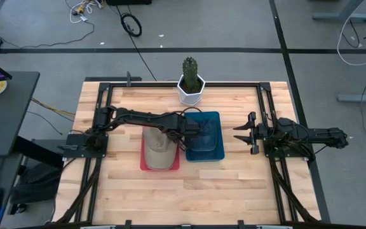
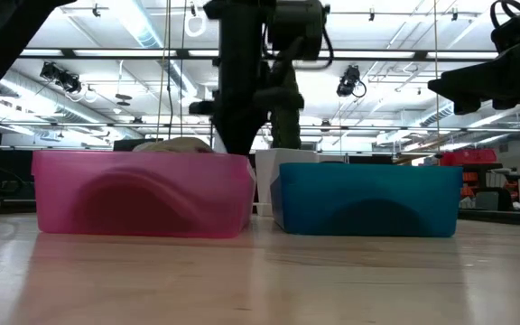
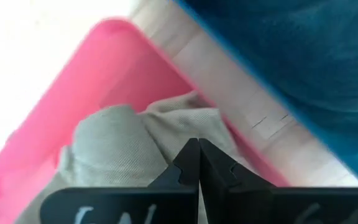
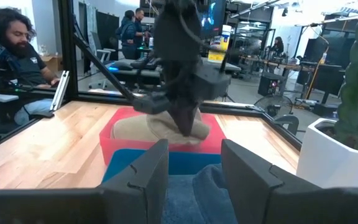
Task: Pick & Place hat
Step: Return to Home Position
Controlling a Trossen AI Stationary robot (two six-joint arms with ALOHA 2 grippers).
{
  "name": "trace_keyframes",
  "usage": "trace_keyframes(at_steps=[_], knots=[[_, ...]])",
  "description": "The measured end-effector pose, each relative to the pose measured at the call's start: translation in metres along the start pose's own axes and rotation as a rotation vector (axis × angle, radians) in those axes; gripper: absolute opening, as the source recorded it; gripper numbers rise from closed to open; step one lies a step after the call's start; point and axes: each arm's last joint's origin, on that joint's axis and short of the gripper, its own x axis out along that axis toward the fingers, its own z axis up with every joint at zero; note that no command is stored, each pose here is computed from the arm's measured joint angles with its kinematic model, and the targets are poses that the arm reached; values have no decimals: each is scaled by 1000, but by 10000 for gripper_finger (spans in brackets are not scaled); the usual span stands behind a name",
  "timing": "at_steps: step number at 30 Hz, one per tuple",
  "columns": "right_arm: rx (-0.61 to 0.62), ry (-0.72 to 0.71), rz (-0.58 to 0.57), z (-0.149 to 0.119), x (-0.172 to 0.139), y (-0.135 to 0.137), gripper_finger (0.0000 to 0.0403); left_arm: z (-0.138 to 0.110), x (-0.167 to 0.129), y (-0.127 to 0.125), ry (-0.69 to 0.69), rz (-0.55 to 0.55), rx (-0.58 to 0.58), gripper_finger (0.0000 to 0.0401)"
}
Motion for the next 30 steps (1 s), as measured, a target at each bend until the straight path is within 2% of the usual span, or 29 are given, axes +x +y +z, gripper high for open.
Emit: trace_keyframes(at_steps=[7, 13, 18, 23, 30], knots=[[0, 0, 0, 0, 0, 0, 153, -6, -29, -1, 8, 82, 16, 2], [0, 0, 0, 0, 0, 0, 153, -25, -51, 0, 70, 196, 25, 2], [0, -1, 0, 0, 0, 0, 153, -36, -50, -5, 104, 206, 32, 2], [0, -1, 0, 0, 0, 0, 153, -40, -43, -3, 117, 236, 10, 2], [0, -1, 0, 0, 0, 0, 153, -41, -37, 2, 149, 247, 36, 2]])
